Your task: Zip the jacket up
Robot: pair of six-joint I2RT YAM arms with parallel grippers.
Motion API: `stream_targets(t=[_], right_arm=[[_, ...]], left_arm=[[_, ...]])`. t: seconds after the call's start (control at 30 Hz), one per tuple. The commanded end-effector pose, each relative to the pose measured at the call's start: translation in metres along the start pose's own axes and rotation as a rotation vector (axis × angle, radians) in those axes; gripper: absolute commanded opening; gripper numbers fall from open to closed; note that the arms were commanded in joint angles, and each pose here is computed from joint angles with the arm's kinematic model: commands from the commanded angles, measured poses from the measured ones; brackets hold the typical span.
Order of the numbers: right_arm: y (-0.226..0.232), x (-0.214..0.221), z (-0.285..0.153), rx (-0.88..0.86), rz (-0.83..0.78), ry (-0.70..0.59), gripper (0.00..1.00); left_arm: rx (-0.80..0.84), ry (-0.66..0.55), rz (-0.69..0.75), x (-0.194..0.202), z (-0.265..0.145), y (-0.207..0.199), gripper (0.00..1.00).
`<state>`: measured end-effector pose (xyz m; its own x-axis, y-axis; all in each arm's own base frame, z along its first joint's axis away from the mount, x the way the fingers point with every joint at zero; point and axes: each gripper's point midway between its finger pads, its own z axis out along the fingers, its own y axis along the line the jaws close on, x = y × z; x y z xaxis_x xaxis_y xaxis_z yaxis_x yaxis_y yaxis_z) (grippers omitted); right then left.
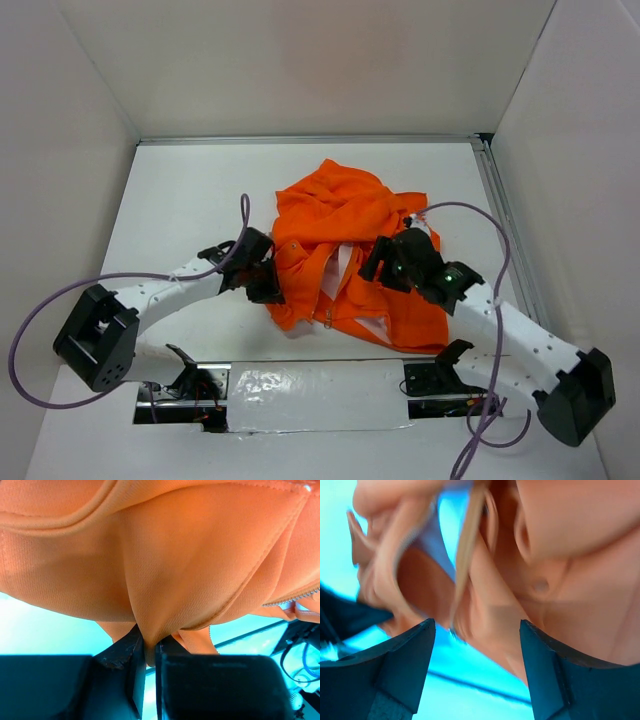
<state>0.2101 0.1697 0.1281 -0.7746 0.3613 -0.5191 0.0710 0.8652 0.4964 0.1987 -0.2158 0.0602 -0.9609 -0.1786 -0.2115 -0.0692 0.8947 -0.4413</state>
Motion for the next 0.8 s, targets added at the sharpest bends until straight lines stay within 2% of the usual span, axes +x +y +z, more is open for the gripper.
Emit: stream_targets(t=[0.0,0.17,0.27,0.33,0.37,0.4,0.6,0.63,0.67,0.77], right_arm=[[0.026,-0.039,0.024,0.012,-0.025,-0.095,0.75],[0.04,-0.063,0.065,0.119,-0.032,-0.085,0.7],[0.036,-0.058,0.092,0.185,-0.014,-0.035,0.62],[0.032,-0.048,0.108,0.217,-0.001,0.007,0.48],[0.034,-0.045,0.114,0.22,-0.003,0.019,0.37],[0.033,-0.045,0.117,0.228,0.007,0.015,0.32],[0.036,-0.057,0.107,0.265,-0.007,-0.017,0.18],[0.039,-0.059,0.1,0.241,-0.006,-0.03,0.07],[0.043,-0.06,0.096,0.215,-0.01,-0.038,0.0],[0.056,-0.065,0.072,0.116,-0.029,-0.064,0.0]], left_arm=[[-0.025,-0.008,-0.011,0.002,-0.001,0.008,0.15],[-0.048,0.016,-0.022,0.007,0.005,0.018,0.12],[-0.036,0.029,-0.021,0.012,0.005,0.019,0.12],[-0.02,0.023,-0.018,0.014,0.003,0.02,0.13],[-0.013,0.026,-0.016,0.015,0.002,0.02,0.14],[-0.001,0.014,-0.01,0.014,0.0,0.018,0.14],[0.021,0.004,-0.012,0.014,-0.004,0.017,0.14],[0.02,0.003,-0.014,0.013,-0.004,0.017,0.14],[0.023,0.006,-0.013,0.014,-0.004,0.017,0.14],[0.025,0.005,-0.016,0.014,-0.004,0.016,0.14]])
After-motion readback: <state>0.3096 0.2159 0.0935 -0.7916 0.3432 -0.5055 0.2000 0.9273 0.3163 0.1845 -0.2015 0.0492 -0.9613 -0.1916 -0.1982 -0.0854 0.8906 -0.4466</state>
